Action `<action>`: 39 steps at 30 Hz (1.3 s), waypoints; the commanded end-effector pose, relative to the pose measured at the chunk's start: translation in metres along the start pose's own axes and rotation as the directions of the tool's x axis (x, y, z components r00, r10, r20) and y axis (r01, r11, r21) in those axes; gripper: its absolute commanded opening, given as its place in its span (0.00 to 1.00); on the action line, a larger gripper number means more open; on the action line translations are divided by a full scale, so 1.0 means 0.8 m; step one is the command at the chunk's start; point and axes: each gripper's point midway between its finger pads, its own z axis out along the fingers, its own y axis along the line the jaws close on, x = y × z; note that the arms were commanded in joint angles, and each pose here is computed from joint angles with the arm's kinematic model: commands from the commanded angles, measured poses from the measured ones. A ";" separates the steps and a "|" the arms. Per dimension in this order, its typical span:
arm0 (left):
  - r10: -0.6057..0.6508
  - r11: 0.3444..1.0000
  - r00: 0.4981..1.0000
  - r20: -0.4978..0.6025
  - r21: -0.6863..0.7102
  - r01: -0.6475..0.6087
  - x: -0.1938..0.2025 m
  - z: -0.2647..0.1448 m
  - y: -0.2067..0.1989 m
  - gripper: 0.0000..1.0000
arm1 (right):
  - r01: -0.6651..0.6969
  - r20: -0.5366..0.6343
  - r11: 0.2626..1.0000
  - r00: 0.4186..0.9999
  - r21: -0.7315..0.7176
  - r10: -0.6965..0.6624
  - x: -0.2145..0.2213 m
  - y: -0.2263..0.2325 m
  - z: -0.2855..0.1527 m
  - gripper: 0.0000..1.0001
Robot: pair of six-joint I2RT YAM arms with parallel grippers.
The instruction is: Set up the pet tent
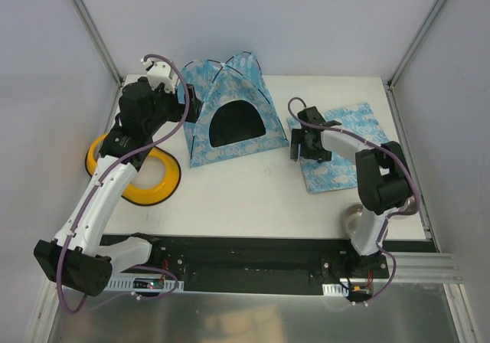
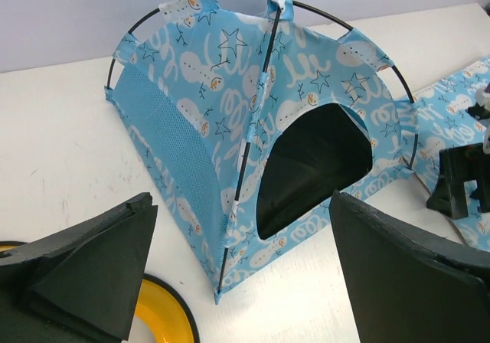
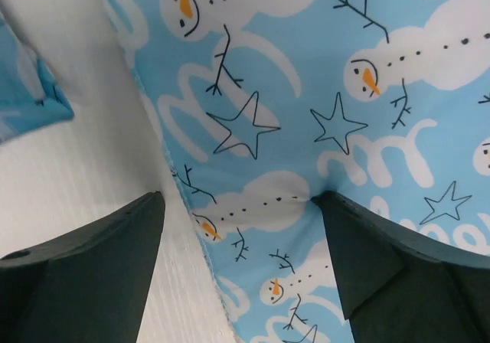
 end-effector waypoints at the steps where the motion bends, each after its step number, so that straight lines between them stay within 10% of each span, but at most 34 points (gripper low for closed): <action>1: -0.009 1.000 1.000 0.013 0.009 0.009 -0.003 -0.018 -0.003 0.99 | -0.042 0.024 0.997 0.999 0.067 0.041 -0.021 -0.011 0.007 0.88; 4: -0.016 1.000 0.999 0.032 0.019 0.015 -0.009 -0.025 -0.006 0.99 | -0.071 0.022 0.995 0.997 0.077 0.069 -0.024 -0.015 0.013 0.72; 10: -0.024 0.997 0.999 0.049 0.071 0.020 -0.020 -0.034 -0.019 0.99 | -0.081 0.045 0.996 0.996 0.039 0.079 -0.045 -0.016 0.003 0.00; 26: -0.121 0.992 0.992 -0.045 0.032 0.122 0.002 -0.013 -0.015 0.99 | 0.003 0.398 0.907 0.899 -0.422 0.183 -0.142 0.025 -0.266 0.00; 39: -0.147 0.981 0.987 -0.061 -0.138 0.137 0.024 -0.004 0.023 0.98 | 0.153 0.334 0.526 0.903 -0.837 0.270 -0.062 0.082 -0.467 0.00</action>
